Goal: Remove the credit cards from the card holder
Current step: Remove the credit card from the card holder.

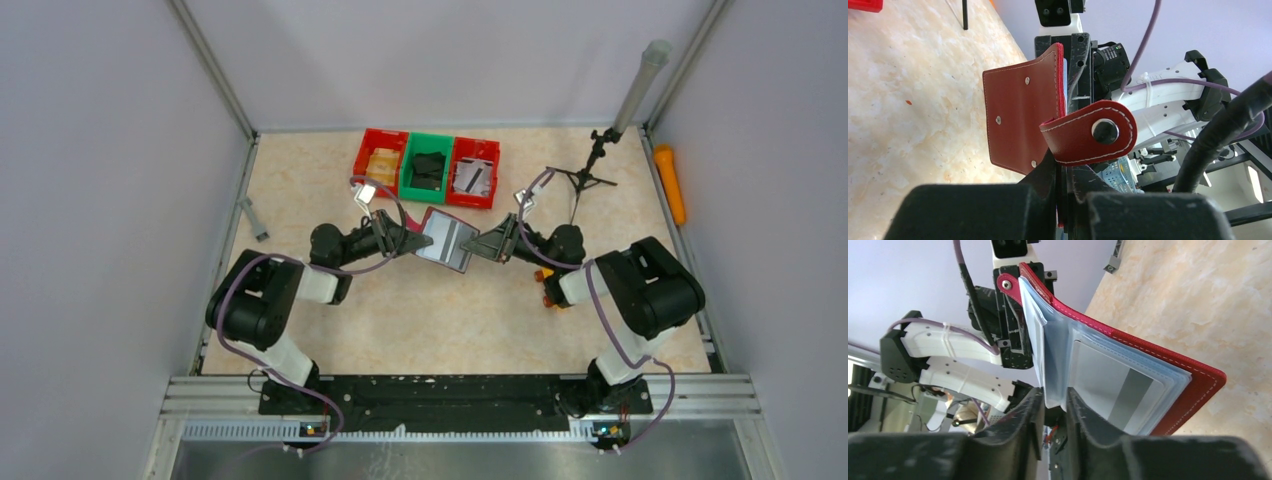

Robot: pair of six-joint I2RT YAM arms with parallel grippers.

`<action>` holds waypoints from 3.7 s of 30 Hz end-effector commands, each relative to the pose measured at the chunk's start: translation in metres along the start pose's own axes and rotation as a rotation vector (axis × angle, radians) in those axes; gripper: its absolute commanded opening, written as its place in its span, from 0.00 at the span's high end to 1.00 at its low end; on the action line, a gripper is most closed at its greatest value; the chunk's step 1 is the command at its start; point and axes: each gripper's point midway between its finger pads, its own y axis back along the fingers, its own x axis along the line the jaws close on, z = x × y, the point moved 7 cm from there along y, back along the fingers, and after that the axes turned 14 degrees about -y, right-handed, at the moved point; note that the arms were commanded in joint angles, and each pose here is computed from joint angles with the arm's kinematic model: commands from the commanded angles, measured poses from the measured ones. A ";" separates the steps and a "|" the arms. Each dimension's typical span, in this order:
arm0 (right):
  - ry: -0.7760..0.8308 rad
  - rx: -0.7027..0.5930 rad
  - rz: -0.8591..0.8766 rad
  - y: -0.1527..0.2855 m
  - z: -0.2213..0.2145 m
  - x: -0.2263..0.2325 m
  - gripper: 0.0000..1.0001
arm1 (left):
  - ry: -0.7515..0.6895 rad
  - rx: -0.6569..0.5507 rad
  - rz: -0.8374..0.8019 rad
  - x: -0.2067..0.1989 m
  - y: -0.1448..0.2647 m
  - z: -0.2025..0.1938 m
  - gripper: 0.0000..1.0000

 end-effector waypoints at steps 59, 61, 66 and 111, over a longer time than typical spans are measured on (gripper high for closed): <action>0.046 0.013 0.109 0.003 0.000 0.008 1.00 | -0.066 0.003 -0.043 -0.007 -0.002 0.004 0.94; 0.047 0.014 0.111 0.002 0.000 0.008 0.96 | -0.059 0.003 -0.042 -0.007 -0.003 0.003 1.00; 0.047 0.029 0.112 -0.001 -0.004 0.008 0.71 | -0.041 0.002 -0.071 -0.007 -0.005 0.002 1.00; 0.049 0.081 0.148 -0.008 -0.012 0.011 0.87 | -0.057 0.089 0.054 0.007 -0.015 -0.007 0.74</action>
